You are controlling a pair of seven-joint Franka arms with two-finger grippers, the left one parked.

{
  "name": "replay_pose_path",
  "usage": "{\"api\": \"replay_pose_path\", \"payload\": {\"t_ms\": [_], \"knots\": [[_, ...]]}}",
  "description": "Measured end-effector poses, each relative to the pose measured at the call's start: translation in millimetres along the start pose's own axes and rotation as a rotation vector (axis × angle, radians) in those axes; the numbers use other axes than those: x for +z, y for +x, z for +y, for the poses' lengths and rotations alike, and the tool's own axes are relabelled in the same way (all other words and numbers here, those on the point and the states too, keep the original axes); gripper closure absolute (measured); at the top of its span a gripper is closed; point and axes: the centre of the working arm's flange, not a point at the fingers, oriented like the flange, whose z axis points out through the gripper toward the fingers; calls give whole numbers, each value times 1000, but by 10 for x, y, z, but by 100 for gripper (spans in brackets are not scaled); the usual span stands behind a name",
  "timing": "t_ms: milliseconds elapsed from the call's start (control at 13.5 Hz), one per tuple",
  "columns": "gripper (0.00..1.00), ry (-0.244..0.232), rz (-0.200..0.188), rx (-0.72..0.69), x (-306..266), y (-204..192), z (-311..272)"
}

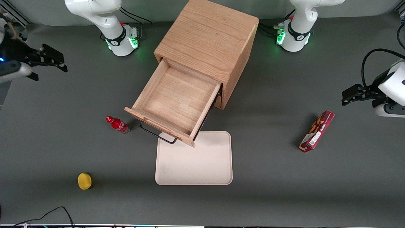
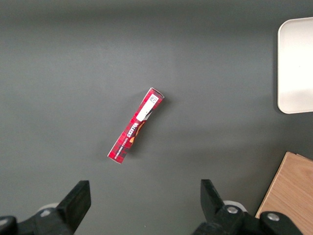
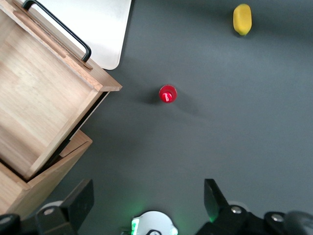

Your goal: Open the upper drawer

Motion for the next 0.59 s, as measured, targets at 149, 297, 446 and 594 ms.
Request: {"api": "replay_pose_path", "payload": {"t_ms": [149, 297, 446, 594], "knots": [[0, 23, 2, 40, 18, -145, 203], [0, 26, -1, 51, 195, -102, 265], [0, 29, -15, 61, 436, -19, 324], [0, 32, -23, 73, 594, 27, 387]]}}
